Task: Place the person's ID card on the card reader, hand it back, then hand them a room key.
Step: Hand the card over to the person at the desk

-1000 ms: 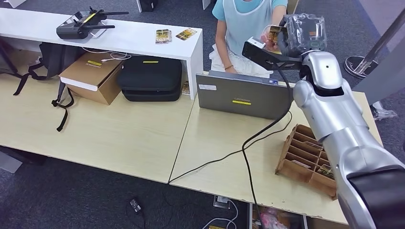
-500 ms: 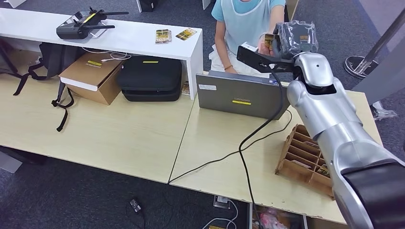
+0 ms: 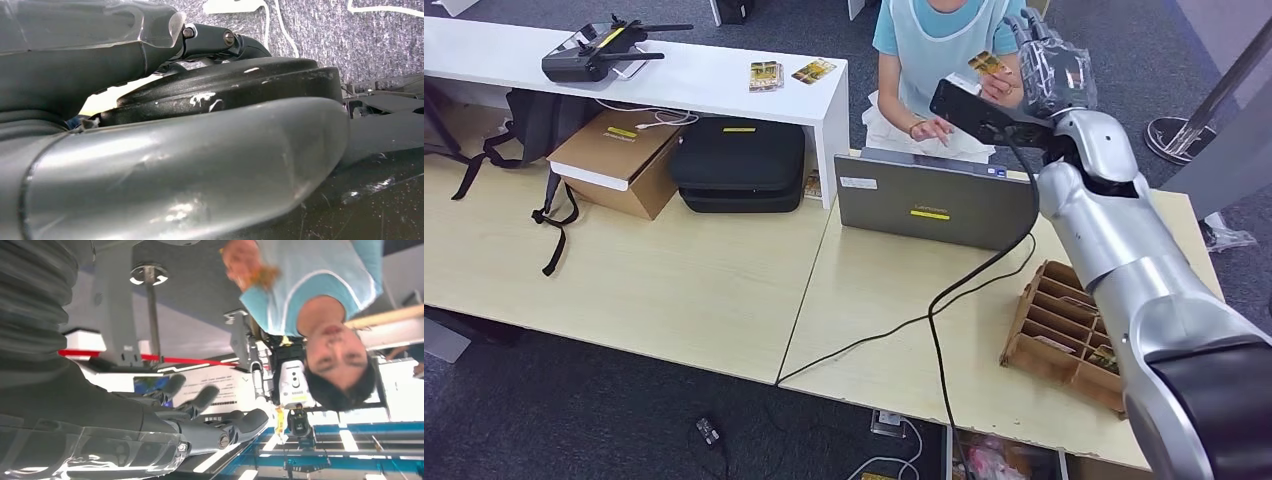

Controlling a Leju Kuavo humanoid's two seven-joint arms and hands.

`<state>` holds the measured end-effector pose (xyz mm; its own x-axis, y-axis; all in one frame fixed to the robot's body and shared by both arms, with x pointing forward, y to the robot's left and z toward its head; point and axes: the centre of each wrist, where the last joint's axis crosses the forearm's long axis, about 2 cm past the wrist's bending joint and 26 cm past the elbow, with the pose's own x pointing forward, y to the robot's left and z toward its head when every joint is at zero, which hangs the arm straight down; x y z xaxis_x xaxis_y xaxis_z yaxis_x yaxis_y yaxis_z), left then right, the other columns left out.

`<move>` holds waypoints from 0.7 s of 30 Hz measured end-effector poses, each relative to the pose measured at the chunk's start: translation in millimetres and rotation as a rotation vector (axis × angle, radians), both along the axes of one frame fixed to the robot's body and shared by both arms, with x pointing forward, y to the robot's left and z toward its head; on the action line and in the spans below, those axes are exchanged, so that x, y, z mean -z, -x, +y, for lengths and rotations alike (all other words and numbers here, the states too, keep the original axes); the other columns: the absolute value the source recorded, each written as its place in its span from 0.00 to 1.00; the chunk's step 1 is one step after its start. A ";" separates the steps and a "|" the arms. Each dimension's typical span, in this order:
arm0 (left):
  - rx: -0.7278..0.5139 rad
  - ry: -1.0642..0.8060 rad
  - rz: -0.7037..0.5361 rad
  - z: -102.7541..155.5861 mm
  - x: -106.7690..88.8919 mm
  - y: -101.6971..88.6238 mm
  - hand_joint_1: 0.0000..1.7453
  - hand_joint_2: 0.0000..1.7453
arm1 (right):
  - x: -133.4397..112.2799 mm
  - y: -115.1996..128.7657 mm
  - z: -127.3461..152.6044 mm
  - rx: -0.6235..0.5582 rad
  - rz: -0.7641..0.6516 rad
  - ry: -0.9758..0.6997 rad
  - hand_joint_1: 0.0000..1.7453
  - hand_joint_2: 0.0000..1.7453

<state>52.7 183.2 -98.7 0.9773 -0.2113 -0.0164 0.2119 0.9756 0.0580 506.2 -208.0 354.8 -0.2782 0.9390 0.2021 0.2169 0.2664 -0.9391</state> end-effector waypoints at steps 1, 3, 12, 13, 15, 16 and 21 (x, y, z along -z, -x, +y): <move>-0.004 0.001 0.001 0.1 0.0 0.1 0.00 0.00 | -2.4 -0.7 -5.5 -0.012 -0.009 -0.036 0.00 1.00; -0.018 0.003 0.004 0.1 0.1 0.3 0.00 0.00 | -5.8 -1.8 -19.1 -0.042 -0.022 -0.119 0.00 1.00; -0.079 0.015 0.018 -0.9 0.0 1.5 0.00 0.00 | 47.7 20.7 -124.8 -0.288 0.171 -0.674 0.00 1.00; -0.087 0.016 0.020 -0.8 0.1 1.7 0.00 0.00 | 62.2 30.0 -139.7 -0.348 0.211 -0.759 0.00 1.00; -0.102 0.018 0.023 -0.5 0.2 2.0 0.00 0.00 | 91.8 52.9 -167.1 -0.435 0.259 -0.893 0.00 1.00; -0.108 0.018 0.025 -0.4 0.2 2.2 0.00 0.00 | 104.7 65.4 -179.3 -0.454 0.266 -0.942 0.00 1.00; -0.129 0.021 0.030 -0.2 0.3 2.9 0.00 0.00 | 158.7 143.0 -221.6 -0.464 0.267 -1.104 0.00 1.00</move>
<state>49.9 183.0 -99.0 0.9955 -0.0845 -0.0432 0.0860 0.9958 0.0329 363.3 -429.6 196.2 -0.3688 0.0511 0.9281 -0.2746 0.9479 -0.1613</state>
